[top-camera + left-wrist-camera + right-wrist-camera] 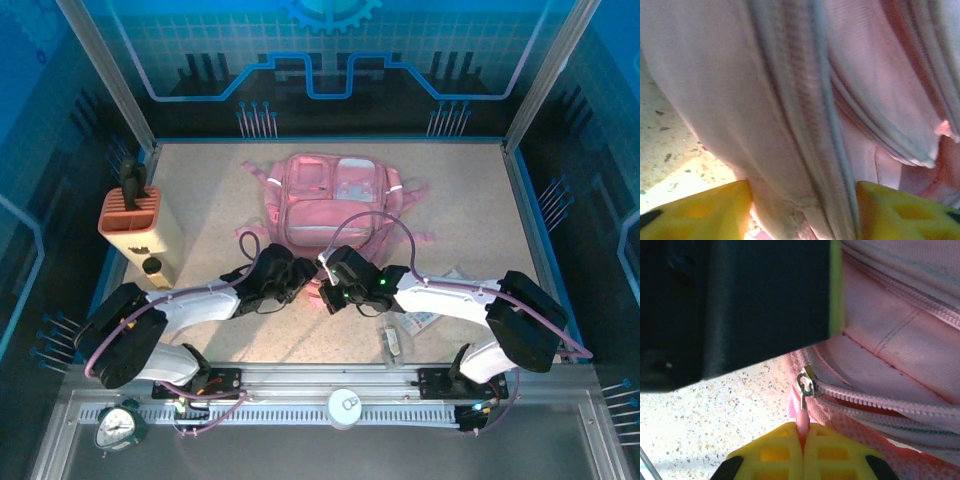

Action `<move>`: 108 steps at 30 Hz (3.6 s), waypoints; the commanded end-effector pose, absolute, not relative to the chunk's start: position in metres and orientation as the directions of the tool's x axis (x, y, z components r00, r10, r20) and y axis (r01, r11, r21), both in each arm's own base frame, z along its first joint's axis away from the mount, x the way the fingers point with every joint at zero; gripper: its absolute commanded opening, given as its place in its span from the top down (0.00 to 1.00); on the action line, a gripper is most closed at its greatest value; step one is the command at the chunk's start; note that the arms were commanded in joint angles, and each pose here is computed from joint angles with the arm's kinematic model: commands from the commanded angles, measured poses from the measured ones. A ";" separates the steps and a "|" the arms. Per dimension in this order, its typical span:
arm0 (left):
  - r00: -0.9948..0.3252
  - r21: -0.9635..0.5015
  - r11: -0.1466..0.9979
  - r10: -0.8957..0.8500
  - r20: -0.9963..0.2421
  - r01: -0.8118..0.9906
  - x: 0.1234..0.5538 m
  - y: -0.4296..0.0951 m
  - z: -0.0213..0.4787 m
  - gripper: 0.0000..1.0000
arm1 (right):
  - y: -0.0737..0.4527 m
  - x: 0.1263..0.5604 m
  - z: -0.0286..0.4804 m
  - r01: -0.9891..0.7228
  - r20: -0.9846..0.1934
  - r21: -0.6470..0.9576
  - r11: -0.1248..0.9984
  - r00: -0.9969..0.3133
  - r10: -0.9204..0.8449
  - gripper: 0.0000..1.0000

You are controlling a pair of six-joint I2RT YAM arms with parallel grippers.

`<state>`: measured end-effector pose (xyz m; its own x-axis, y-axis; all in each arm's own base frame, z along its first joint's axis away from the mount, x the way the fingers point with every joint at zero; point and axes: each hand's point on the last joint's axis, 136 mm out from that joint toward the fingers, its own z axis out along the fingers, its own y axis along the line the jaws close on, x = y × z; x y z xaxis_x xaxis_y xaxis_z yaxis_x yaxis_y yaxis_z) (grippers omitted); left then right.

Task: Pack the student bag
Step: Zip the student bag at the center of the table.

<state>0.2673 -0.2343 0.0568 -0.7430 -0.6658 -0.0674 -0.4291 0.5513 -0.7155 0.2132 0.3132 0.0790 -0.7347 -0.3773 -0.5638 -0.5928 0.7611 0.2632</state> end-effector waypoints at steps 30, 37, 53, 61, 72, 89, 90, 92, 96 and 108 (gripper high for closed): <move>-0.657 -0.618 0.664 -0.693 -0.296 -0.422 0.302 -0.123 0.101 1.00 | 0.195 0.235 0.063 -0.299 -0.436 0.180 0.937 -0.878 -0.196 1.00; -0.675 -0.566 0.712 -0.658 -0.333 -0.416 0.335 -0.107 0.114 1.00 | 0.242 0.222 0.073 -0.444 -0.469 0.234 0.865 -0.831 -0.299 1.00; -0.679 -0.635 0.655 -0.684 -0.268 -0.410 0.294 -0.108 0.116 0.46 | 0.304 0.208 0.069 -0.521 -0.484 0.337 0.784 -0.810 -0.330 1.00; -0.670 -0.719 0.572 -0.715 -0.201 -0.395 0.255 -0.157 0.110 0.37 | 0.304 0.209 0.065 -0.511 -0.478 0.338 0.791 -0.817 -0.323 1.00; -0.675 -0.766 0.517 -0.722 -0.151 -0.382 0.267 -0.232 0.101 0.39 | 0.305 0.209 0.066 -0.515 -0.481 0.340 0.787 -0.814 -0.325 1.00; -0.627 -0.669 0.609 -0.732 -0.267 -0.427 0.283 -0.214 0.077 0.79 | 0.298 0.215 0.067 -0.521 -0.499 0.298 0.800 -0.799 -0.335 1.00; -0.622 -0.667 0.609 -0.735 -0.271 -0.429 0.282 -0.211 0.078 0.82 | 0.297 0.215 0.066 -0.519 -0.497 0.292 0.803 -0.800 -0.336 1.00; -0.616 -0.662 0.612 -0.737 -0.280 -0.432 0.282 -0.203 0.079 0.89 | 0.292 0.215 0.065 -0.515 -0.497 0.279 0.810 -0.800 -0.337 1.00; -0.611 -0.651 0.624 -0.734 -0.297 -0.433 0.283 -0.188 0.081 1.00 | 0.283 0.218 0.061 -0.492 -0.483 0.269 0.828 -0.812 -0.326 1.00; -0.591 -0.576 0.668 -0.723 -0.357 -0.470 0.279 -0.116 0.088 1.00 | 0.214 0.240 0.045 -0.331 -0.434 0.194 0.923 -0.873 -0.222 1.00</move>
